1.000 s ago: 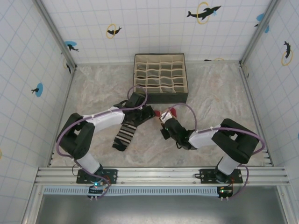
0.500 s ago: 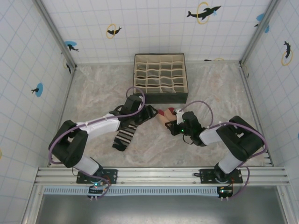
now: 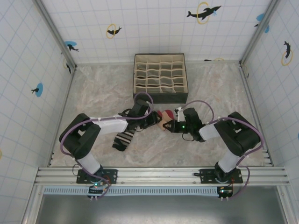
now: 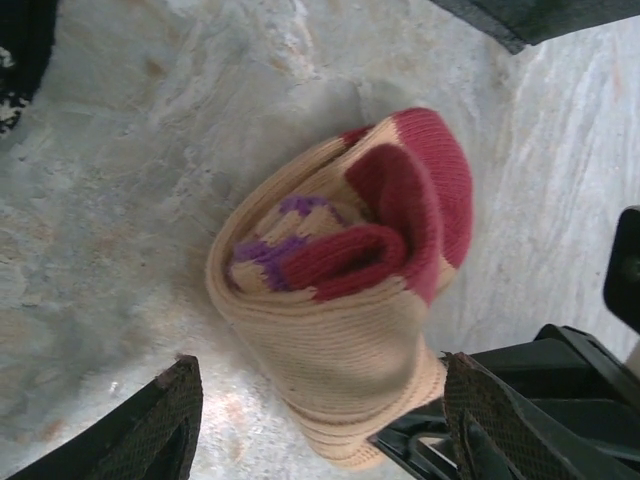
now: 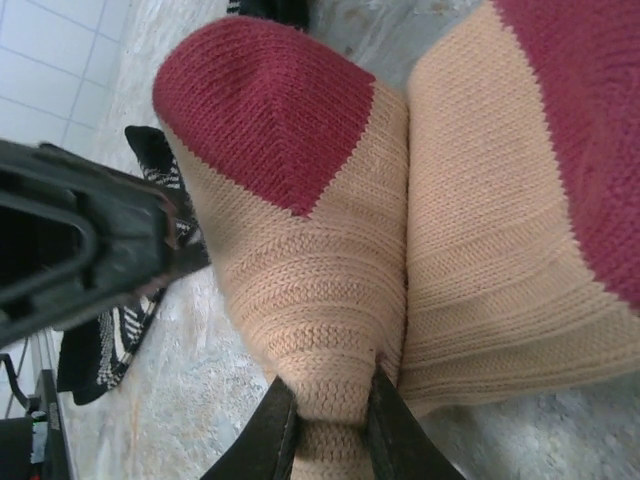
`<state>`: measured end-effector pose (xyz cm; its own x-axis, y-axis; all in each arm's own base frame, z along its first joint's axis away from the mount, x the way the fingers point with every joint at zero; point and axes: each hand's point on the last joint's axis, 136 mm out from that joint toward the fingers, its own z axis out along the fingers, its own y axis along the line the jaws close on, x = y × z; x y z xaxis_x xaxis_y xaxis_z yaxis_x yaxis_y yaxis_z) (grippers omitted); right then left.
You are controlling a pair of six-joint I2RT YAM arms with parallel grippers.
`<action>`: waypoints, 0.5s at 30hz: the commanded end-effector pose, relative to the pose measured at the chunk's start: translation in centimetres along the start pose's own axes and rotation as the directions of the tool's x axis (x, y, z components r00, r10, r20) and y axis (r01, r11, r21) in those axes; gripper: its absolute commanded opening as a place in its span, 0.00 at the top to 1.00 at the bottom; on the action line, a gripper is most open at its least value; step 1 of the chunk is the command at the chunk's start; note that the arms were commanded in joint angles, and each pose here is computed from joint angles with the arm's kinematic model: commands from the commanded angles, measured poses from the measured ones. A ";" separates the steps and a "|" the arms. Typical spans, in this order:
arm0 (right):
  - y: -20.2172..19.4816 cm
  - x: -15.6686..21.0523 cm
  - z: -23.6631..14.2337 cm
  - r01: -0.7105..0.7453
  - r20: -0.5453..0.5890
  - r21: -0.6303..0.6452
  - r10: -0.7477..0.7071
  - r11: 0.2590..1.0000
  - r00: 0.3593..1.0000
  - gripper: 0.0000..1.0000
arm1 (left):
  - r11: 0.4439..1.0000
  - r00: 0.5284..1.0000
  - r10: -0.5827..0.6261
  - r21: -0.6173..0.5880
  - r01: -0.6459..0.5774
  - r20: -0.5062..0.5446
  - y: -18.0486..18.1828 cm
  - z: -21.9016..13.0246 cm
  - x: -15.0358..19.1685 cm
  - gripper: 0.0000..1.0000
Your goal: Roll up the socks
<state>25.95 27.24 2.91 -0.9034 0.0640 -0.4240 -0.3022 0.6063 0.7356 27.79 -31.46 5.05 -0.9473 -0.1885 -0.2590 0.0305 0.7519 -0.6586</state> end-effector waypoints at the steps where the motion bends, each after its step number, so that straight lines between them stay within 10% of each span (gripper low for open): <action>1: -4.8 5.3 -0.3 -0.192 -0.163 0.206 0.227 0.960 0.960 1.00 | 0.999 0.999 0.046 -0.006 -0.046 0.026 -0.3 0.6 -0.8 0.36; 15: -3.6 5.3 -0.5 -0.278 -0.157 0.155 0.301 0.948 0.940 0.94 | 0.992 1.000 -0.008 -0.129 0.009 0.010 2.6 2.8 -0.7 0.51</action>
<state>26.07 27.37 2.87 -0.9463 0.1264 -0.2975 -0.1668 0.5973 0.7845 28.96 -32.44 3.52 -0.9468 -0.1754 -0.2698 0.0371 0.7733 -0.6330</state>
